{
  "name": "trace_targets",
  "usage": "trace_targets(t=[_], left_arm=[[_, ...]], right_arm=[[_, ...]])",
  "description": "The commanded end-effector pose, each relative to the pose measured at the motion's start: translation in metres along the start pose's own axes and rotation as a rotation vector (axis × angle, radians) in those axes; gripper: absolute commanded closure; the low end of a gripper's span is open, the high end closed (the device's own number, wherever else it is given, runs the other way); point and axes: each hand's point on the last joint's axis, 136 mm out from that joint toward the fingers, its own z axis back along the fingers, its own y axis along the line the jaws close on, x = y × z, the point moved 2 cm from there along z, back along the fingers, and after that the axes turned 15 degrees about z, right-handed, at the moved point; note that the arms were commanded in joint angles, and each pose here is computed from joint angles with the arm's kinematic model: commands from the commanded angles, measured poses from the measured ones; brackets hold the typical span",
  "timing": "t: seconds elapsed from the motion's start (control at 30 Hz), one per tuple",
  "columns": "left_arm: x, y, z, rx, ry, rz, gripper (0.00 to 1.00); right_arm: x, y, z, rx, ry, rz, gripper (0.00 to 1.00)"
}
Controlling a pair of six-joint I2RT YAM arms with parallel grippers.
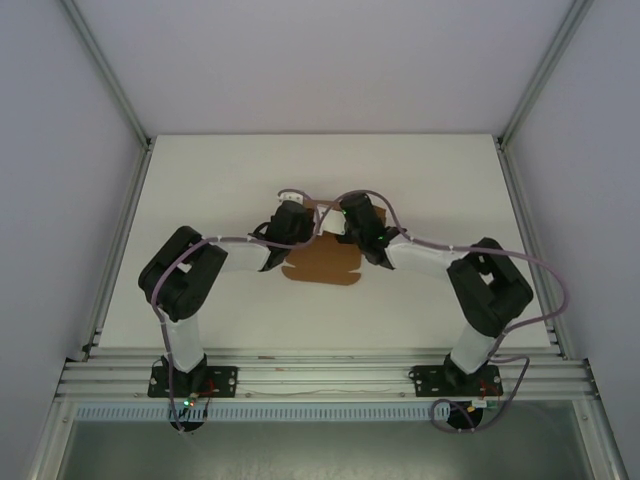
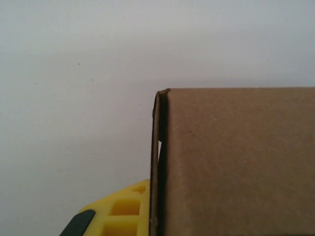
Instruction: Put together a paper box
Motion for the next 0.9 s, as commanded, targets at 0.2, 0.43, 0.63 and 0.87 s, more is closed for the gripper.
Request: trace_targets(t=[0.2,0.43,0.63,0.87], left_arm=[[0.027,0.003,0.024,0.002,-0.086,0.023,1.00],[0.033,0.001,0.045,-0.039,-0.090,0.055,1.00],[0.035,-0.002,0.053,-0.065,-0.081,0.073,1.00],[0.036,-0.008,0.055,-0.097,-0.072,0.095,1.00]], right_arm=[[-0.023,-0.063,0.084,-0.183,-0.136,-0.430,0.03],[-0.057,-0.097,0.088,-0.256,-0.079,-0.680,0.00],[-0.058,-0.083,0.062,-0.197,-0.062,-0.726,0.00],[-0.038,-0.082,0.046,-0.181,-0.206,-0.815,0.00]])
